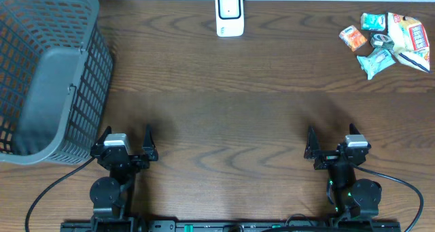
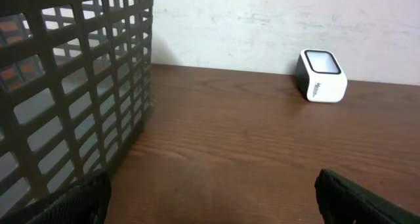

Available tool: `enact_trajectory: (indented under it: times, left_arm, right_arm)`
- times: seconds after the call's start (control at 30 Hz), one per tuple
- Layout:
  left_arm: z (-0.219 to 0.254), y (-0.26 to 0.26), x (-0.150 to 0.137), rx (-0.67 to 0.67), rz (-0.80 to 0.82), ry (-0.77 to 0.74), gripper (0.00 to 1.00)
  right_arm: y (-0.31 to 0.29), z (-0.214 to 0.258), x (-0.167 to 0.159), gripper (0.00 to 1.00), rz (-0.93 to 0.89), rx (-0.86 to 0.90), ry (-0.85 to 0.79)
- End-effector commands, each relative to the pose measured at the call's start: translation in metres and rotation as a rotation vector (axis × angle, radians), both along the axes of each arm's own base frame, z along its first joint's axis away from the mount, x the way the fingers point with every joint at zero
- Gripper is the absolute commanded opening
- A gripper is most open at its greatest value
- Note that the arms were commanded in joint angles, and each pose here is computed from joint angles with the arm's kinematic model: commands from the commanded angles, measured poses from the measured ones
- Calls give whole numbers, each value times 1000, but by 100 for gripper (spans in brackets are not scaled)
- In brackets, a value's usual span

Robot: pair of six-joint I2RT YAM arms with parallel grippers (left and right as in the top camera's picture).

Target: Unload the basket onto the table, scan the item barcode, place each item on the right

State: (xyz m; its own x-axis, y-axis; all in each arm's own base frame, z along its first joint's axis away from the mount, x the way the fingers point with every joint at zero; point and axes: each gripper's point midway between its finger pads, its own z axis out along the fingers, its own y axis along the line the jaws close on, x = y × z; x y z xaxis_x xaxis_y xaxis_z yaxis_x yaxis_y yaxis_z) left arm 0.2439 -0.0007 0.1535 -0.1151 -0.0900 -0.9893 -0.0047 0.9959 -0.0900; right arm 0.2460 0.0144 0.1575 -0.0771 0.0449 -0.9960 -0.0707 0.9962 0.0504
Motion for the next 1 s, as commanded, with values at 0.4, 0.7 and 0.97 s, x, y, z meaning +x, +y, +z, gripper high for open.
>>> enact_trajectory:
  times: [0.4, 0.7, 0.97]
  left_arm:
    - [-16, -1, 0, 29, -7, 37, 98]
    - [-16, -2, 0, 20, -10, 35, 98]
    - [-15, -2, 0, 21, -10, 33, 98]
  right_arm:
    - [1, 0, 0, 99, 5, -11, -2]
    - [1, 0, 0, 99, 5, -11, -2]
    - [1, 0, 0, 99, 5, -11, -2]
